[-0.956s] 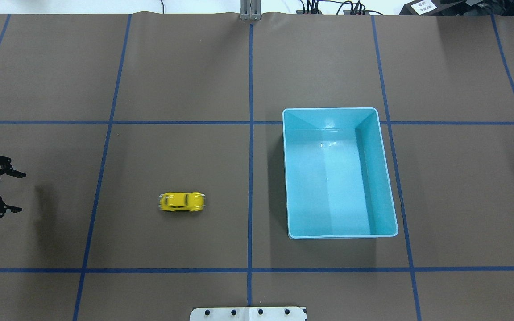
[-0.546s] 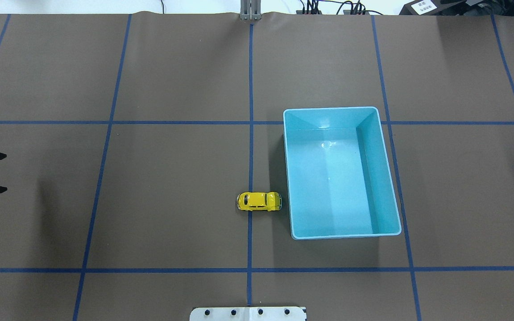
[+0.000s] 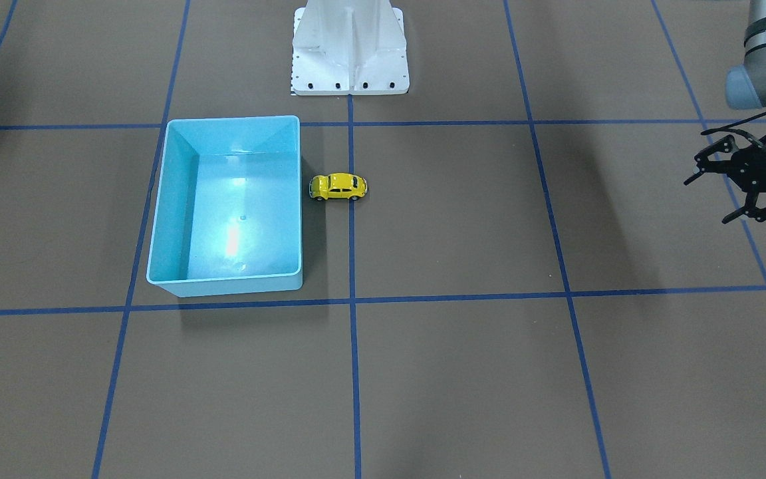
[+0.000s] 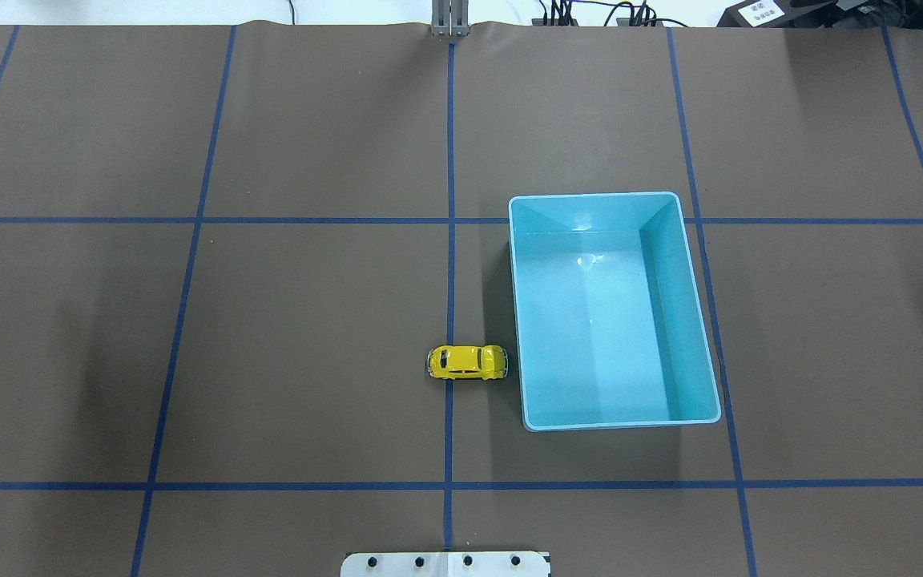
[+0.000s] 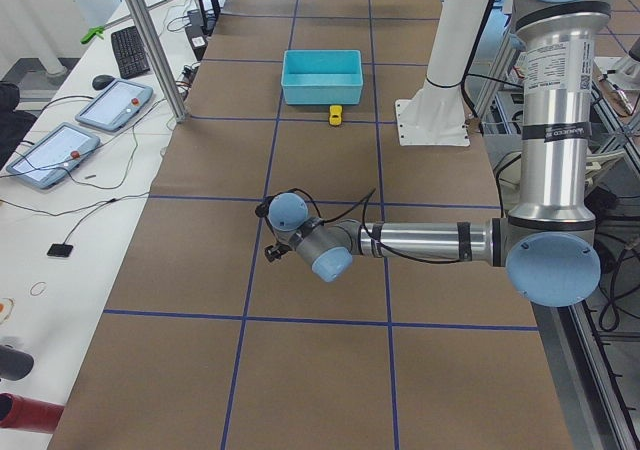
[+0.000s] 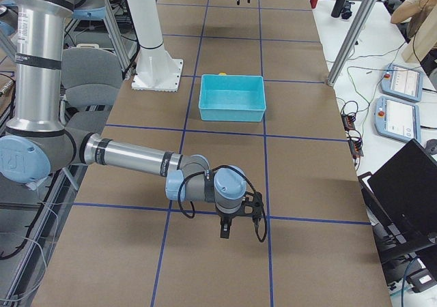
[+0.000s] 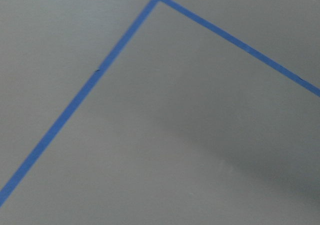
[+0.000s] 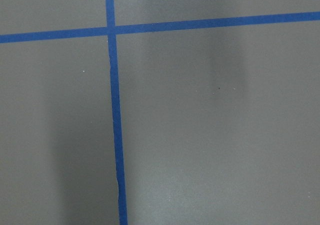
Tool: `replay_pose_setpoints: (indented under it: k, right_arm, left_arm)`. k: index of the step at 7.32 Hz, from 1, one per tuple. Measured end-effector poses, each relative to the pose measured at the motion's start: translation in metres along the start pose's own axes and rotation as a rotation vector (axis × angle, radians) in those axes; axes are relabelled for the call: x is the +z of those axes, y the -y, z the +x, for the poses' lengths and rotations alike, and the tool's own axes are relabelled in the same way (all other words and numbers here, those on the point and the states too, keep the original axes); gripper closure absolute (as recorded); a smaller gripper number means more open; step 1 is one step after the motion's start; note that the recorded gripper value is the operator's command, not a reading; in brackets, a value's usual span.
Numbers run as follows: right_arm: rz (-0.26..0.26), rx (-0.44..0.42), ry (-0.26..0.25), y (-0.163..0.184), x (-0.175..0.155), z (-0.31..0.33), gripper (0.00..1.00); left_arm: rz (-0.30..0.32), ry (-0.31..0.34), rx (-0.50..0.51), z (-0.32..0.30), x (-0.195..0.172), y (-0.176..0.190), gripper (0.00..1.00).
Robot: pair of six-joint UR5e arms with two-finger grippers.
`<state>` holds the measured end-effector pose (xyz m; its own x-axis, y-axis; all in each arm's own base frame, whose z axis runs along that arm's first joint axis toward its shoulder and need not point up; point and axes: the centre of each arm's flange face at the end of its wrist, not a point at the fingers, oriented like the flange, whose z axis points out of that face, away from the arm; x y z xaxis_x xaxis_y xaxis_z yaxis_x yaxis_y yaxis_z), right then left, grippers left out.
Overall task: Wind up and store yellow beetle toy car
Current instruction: 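Withdraw the left arm while the right arm reaches over the bin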
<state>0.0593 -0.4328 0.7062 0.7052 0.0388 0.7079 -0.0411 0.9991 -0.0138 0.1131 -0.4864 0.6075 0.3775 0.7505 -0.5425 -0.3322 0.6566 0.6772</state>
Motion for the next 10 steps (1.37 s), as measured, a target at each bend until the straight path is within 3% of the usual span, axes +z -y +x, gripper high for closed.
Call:
replay_pose_setpoints:
  k: [2, 4, 5, 7, 8, 10]
  right_arm:
    - [0.059, -0.104, -0.008, 0.014, -0.021, -0.039, 0.0]
    - [0.067, -0.286, -0.01, 0.023, -0.026, -0.126, 0.0]
    - [0.054, -0.403, 0.009, 0.026, -0.023, -0.188, 0.0]
    - [-0.02, -0.557, 0.044, 0.044, -0.035, -0.334, 0.0]
    - [-0.061, -0.613, 0.031, 0.054, -0.046, -0.413, 0.0]
    - [-0.055, -0.747, -0.024, 0.052, -0.058, -0.53, 0.0]
  left_arm:
    - [-0.082, 0.04, -0.21, -0.038, -0.024, 0.004, 0.0]
    - [-0.171, 0.111, -0.358, -0.064, -0.038, -0.01, 0.0]
    - [-0.21, 0.147, -0.435, -0.075, -0.046, -0.02, 0.0]
    - [-0.224, 0.188, -0.593, -0.089, -0.065, -0.041, 0.0]
    - [-0.218, 0.201, -0.654, -0.095, -0.076, -0.052, 0.0]
    - [-0.209, 0.216, -0.734, -0.102, -0.1, -0.064, 0.0]
